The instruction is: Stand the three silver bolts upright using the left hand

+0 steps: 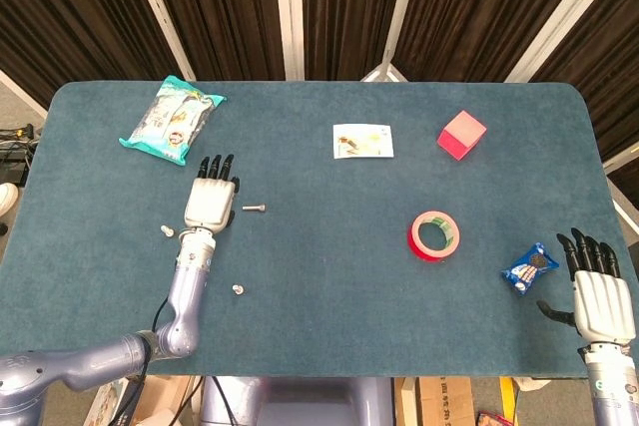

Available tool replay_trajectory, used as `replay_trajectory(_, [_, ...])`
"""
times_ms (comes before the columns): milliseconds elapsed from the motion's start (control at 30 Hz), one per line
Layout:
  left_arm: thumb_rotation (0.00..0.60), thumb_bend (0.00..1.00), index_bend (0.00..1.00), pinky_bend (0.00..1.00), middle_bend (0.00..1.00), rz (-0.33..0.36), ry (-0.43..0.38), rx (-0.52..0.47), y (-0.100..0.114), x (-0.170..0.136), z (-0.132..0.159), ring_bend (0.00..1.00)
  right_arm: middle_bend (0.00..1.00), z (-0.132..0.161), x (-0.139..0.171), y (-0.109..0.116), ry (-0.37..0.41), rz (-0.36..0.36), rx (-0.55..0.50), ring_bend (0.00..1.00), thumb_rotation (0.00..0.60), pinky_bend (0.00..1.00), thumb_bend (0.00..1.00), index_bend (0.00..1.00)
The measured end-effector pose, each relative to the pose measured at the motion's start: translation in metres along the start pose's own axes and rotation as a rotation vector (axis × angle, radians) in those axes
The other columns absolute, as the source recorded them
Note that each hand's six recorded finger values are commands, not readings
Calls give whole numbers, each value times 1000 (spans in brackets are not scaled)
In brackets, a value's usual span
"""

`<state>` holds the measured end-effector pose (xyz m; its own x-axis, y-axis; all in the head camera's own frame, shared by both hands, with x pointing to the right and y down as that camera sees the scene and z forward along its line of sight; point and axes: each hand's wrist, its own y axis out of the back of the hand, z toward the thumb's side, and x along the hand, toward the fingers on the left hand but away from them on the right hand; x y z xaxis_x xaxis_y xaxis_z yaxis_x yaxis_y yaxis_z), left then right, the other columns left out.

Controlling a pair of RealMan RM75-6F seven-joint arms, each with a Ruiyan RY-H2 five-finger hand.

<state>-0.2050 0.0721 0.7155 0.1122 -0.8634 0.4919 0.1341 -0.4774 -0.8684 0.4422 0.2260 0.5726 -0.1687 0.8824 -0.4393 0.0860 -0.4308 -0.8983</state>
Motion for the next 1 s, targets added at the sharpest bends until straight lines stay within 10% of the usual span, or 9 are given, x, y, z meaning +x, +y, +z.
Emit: replay_trajectory(1000, [600,443,476,0,36,-14,-26,-47,-31,13,12,0,31,0,-1,-2,-19,-6,10,0,600,0,0,115])
